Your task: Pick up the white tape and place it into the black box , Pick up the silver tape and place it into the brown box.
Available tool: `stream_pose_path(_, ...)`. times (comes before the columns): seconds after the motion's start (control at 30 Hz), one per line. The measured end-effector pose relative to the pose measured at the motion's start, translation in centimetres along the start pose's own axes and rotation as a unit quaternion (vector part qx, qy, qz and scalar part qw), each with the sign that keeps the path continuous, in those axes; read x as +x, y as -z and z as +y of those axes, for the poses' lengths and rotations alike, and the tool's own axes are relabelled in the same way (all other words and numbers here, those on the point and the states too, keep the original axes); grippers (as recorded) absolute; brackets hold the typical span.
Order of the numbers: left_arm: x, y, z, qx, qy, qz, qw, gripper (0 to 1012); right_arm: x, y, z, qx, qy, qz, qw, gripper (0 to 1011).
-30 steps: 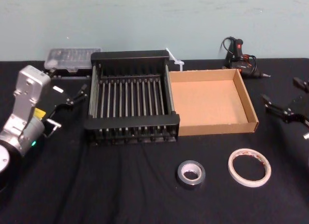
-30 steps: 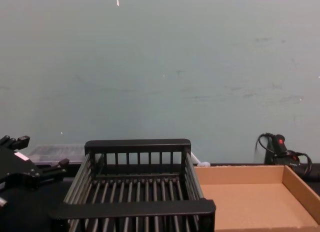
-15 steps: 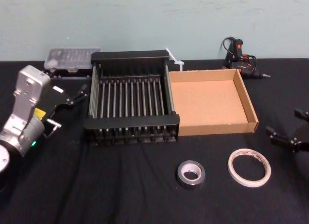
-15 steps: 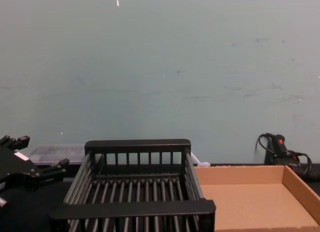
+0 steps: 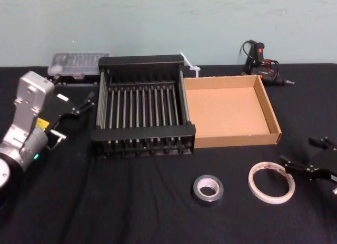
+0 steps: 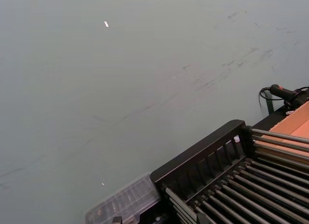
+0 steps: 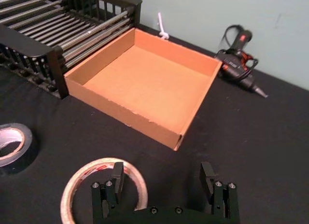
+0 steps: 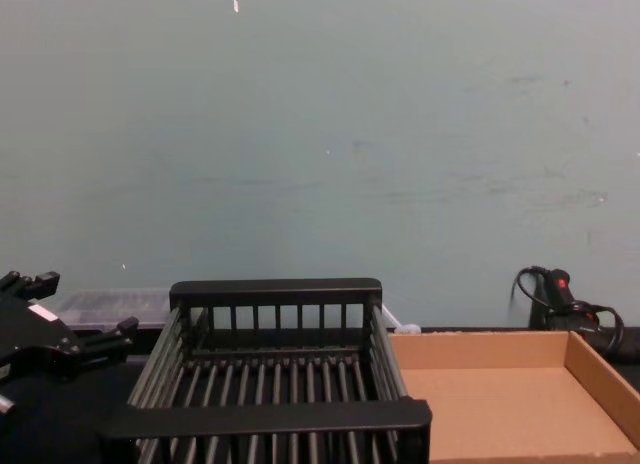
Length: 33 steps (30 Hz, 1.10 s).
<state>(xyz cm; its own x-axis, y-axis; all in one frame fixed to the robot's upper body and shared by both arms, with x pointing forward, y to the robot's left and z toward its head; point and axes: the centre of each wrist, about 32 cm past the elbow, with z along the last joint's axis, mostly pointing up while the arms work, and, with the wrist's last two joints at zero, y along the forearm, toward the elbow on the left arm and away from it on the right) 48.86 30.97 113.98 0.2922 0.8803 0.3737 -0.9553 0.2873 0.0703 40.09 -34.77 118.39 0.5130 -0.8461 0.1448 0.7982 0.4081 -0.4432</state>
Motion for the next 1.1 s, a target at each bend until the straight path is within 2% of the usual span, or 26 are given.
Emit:
stream_pose_path(0.43, 0.0, 0.0, 0.0, 0.0, 0.0, 0.0, 1.0, 1001, -0.2, 0.4, 1.2, -0.029, -0.025, 0.033, 0.9987, 1002)
stream_pose_path(1.1, 0.0, 0.0, 0.0, 0.0, 0.0, 0.0, 1.0, 1001, -0.17, 1.0, 2.3, -0.048, -0.034, 0.025, 0.9979, 1002)
